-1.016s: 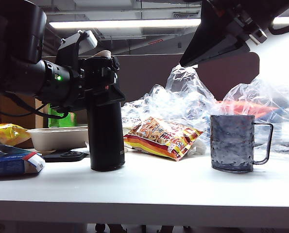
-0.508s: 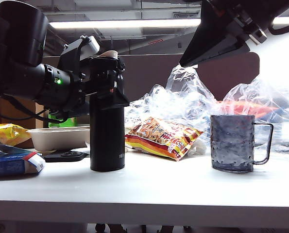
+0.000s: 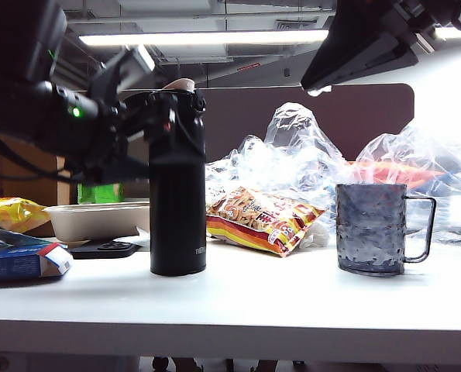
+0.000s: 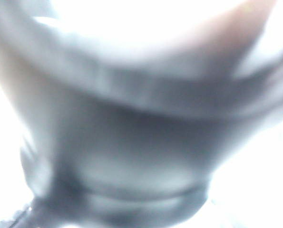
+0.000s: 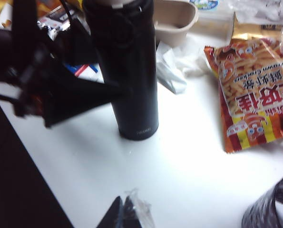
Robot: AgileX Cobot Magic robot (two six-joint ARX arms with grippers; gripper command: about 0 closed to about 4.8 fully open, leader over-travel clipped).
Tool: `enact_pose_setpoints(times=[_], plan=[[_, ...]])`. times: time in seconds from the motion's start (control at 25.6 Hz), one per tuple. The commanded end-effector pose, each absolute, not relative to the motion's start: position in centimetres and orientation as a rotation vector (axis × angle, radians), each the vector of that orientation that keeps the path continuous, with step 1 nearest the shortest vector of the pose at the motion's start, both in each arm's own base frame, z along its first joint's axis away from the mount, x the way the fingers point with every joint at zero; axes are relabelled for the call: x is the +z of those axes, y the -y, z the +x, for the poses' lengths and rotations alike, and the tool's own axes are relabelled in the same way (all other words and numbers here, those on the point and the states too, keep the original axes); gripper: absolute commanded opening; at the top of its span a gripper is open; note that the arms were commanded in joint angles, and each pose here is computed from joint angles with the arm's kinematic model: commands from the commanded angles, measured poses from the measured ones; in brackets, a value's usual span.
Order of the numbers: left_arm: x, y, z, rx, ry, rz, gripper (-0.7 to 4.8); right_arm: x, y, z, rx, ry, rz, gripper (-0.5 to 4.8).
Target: Pick up the black thermos, pour some water into the cup, then place the black thermos back on the table.
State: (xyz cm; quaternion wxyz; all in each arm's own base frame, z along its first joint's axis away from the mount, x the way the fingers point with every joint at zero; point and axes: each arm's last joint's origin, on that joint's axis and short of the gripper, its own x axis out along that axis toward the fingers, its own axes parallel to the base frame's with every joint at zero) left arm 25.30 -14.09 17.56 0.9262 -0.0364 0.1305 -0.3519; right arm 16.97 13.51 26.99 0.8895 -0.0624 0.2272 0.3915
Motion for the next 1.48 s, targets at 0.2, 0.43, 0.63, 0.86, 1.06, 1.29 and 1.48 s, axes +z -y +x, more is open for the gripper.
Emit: enact_pose_setpoints(times=[0.2,0.43,0.63,0.86,1.06,1.29,1.48], plan=[[18.9,12.3,21.8,-0.717,-0.549,0.001,4.79,27.8,-11.9,14.8,0.807,-0.524,-0.139,-0.02],[22.3,10.0,16.2,-0.898,-0.685,-0.076,0.03,28.8,-8.9,11.0,0.781,-0.507,-0.116,-0.02],[25.3,7.8,12.2,-0.853,-0.573,-0.124,-0.06,27.1,-7.4,8.9,0.784,-0.366,-0.014,-0.02],[26.2,5.8,8.6,-0.838,-0.365,-0.106,-0.06,23.4,-6.9,8.3,0.796,-0.217,0.034,-0.02],[24.2,4.6,7.0,-0.741,-0.282,-0.142,-0.06,20.5,-6.8,8.2,0.790,-0.245,0.048,-0.02],[19.6,4.3,6.9,-0.677,-0.233,-0.251,-0.06,16.9,-6.9,8.5,0.759,-0.267,0.056,-0.02],[15.7,4.9,8.1,-0.661,-0.266,-0.325,-0.06,14.2,-6.7,8.5,0.666,-0.332,0.146,-0.02]])
